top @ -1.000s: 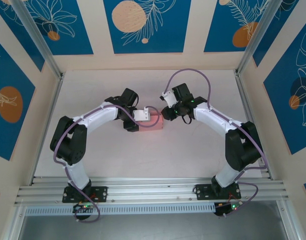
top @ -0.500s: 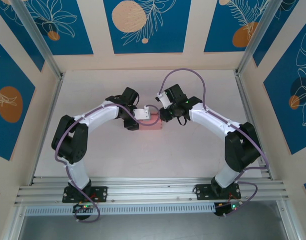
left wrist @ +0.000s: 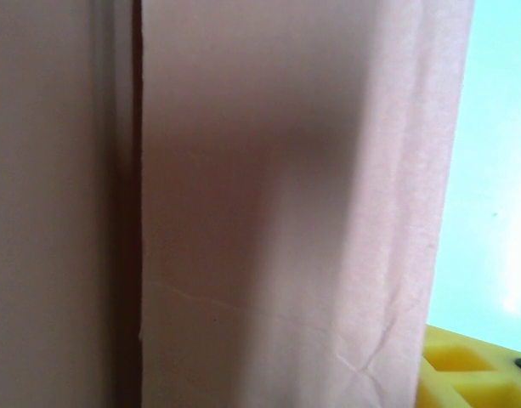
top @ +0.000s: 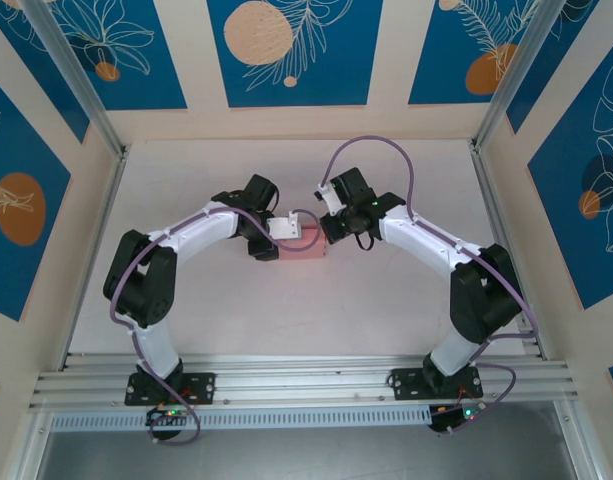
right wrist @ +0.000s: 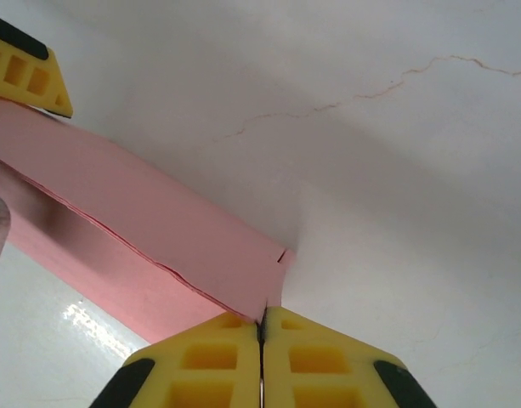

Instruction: Fold the paper box

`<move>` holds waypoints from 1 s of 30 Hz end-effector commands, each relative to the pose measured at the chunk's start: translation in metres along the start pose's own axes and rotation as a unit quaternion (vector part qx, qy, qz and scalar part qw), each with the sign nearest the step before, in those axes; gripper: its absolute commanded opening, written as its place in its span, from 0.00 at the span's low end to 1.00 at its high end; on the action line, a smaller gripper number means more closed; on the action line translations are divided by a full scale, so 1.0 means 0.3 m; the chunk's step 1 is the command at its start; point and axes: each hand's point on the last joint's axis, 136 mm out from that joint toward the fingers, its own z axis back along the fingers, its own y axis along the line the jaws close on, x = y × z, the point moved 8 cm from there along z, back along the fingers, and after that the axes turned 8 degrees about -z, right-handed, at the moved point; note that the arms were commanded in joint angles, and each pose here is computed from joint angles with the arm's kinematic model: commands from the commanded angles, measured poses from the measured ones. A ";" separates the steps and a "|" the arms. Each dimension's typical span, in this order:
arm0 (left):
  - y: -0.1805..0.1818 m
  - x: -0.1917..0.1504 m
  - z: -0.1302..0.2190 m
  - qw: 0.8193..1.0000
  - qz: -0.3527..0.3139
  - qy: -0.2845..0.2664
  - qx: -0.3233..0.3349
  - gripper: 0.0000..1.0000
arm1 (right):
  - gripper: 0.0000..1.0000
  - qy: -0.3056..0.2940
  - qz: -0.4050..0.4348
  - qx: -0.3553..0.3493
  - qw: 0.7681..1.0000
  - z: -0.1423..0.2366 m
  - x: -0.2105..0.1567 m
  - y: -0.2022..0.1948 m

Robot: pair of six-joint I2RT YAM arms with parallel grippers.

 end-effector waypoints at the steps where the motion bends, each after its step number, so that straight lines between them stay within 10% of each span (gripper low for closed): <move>1: 0.011 -0.012 0.003 1.000 0.010 0.005 -0.003 0.58 | 0.07 0.004 -0.043 0.019 0.999 0.002 0.020 0.014; 30: 0.020 -0.023 -0.022 0.999 0.014 0.044 0.002 0.48 | 0.07 0.081 -0.195 0.079 0.974 0.016 0.097 0.082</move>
